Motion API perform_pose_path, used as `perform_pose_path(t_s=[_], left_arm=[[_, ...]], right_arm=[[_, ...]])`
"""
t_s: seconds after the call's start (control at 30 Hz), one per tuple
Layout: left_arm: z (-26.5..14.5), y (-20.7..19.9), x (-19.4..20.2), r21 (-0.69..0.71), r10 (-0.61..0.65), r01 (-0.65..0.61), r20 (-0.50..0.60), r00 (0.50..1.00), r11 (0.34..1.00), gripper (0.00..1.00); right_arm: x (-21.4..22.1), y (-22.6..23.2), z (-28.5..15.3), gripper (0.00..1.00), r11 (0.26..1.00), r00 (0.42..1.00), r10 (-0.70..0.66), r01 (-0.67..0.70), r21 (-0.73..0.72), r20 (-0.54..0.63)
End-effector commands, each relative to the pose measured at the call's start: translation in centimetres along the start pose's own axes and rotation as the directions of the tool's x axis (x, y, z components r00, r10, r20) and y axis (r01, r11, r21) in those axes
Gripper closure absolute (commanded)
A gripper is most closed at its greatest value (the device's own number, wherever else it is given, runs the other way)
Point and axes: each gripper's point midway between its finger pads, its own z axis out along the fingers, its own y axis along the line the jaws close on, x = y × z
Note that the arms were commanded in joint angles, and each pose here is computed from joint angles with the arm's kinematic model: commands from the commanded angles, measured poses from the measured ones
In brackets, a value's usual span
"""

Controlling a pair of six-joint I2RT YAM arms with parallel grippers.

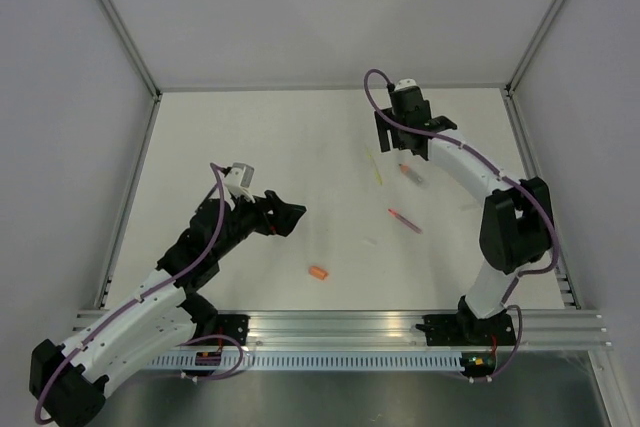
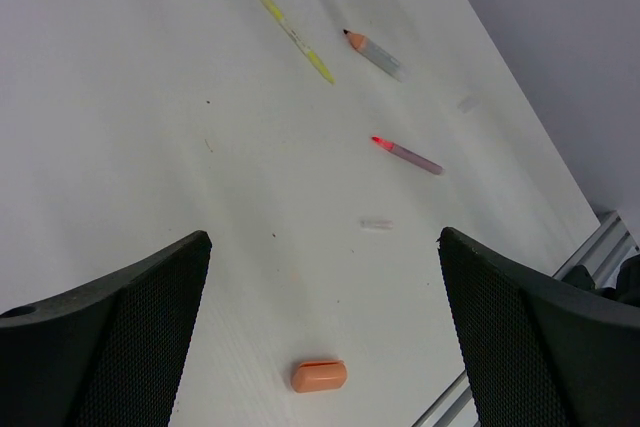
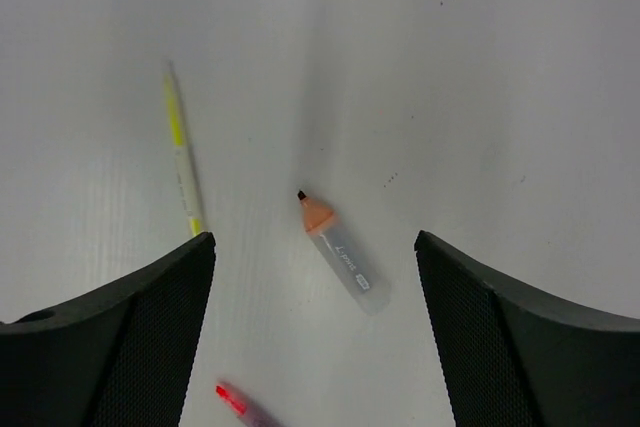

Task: Insert the pens into the pen caps

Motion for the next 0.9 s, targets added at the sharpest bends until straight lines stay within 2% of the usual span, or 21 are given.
perform_pose_path(t_s=[0.0, 0.27, 0.5, 0.67, 0.87], left_arm=[[0.1, -0.1, -0.9, 0.002, 0.001, -0.002, 0.045, 0.999, 1.0, 0.0], [0.1, -0.3, -0.8, 0.014, 0.0, 0.0, 0.038, 0.999, 1.0, 0.0], [0.1, -0.4, -0.8, 0.018, -0.002, 0.001, 0.038, 0.999, 1.0, 0.0], [0.1, -0.3, -0.8, 0.013, 0.001, -0.002, 0.039, 0.999, 1.0, 0.0], [0.1, -0.1, -0.9, 0.007, 0.003, -0.003, 0.044, 0.999, 1.0, 0.0]], right_arm=[[2.6, -0.8, 2.0, 0.14, 0.997, 0.99, -0.065, 0.058, -0.053, -0.124], [7.7, -1.7, 5.3, 0.21, 0.978, 0.934, -0.2, 0.173, -0.115, -0.296], [9.4, -3.4, 6.1, 0.24, 0.981, 0.918, -0.189, 0.158, -0.116, -0.349], [11.1, -3.0, 6.4, 0.32, 0.975, 0.904, -0.181, 0.113, -0.193, -0.387], [12.1, -3.1, 6.8, 0.43, 0.976, 0.888, -0.18, 0.108, -0.189, -0.424]])
